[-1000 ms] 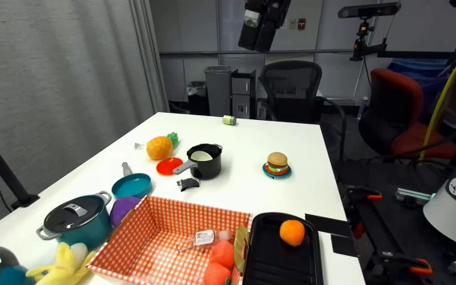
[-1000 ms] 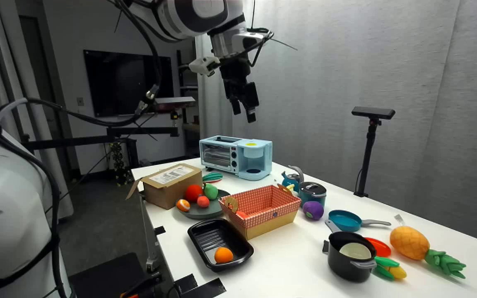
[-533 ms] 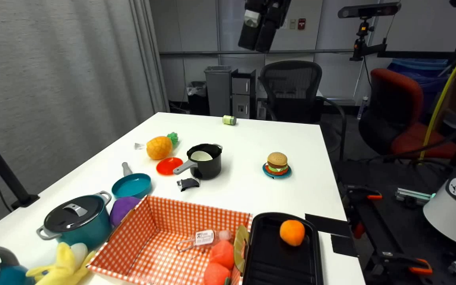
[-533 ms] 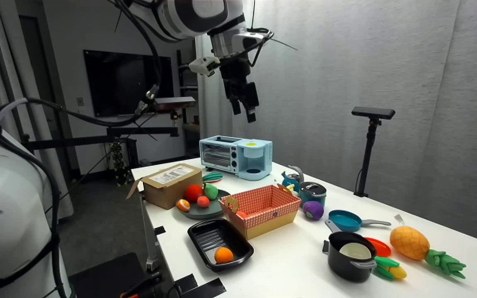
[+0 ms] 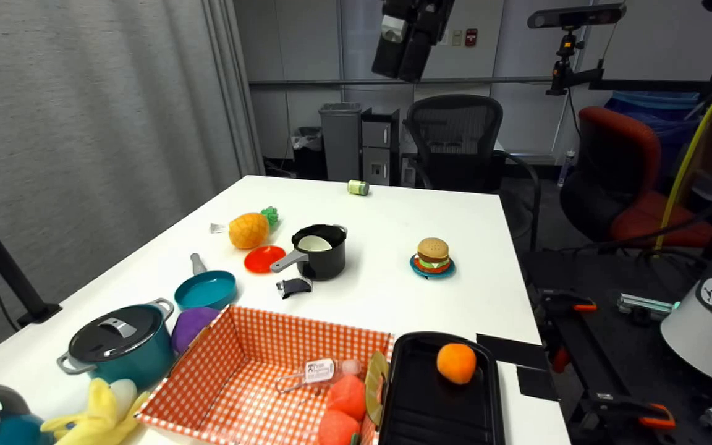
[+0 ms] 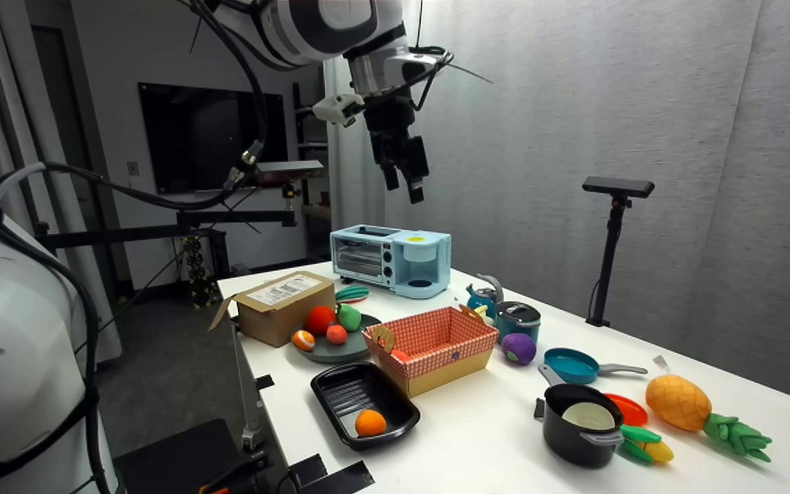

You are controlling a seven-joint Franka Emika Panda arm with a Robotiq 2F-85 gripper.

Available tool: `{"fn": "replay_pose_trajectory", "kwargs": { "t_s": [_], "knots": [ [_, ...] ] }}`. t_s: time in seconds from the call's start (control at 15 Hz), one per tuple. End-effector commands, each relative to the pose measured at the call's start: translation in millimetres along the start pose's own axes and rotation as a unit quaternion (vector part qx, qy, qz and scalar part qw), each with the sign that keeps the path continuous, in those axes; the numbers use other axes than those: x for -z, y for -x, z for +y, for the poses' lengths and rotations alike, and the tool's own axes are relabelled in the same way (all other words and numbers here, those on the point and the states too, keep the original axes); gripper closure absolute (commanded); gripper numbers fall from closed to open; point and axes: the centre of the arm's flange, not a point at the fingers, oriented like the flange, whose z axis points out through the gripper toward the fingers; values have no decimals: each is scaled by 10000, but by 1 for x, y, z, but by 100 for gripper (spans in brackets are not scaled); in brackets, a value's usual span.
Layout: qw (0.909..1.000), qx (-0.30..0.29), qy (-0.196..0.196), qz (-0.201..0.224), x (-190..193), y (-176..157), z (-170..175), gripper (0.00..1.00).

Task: Place the black pot in the box

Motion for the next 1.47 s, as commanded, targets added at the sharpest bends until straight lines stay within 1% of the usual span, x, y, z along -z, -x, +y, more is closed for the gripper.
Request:
{"fn": "replay_pose_trajectory", "kwargs": {
  "t_s": [0.0,0.87,1.13,1.4],
  "knots": [
    [10000,0,0,0,0,0,0,0],
    [10000,10,3,-12,-3,0,2,0],
    [9998,-11,97,-171,-26,-3,17,0],
    [9987,-89,255,-430,-59,-8,35,0]
  ]
}}
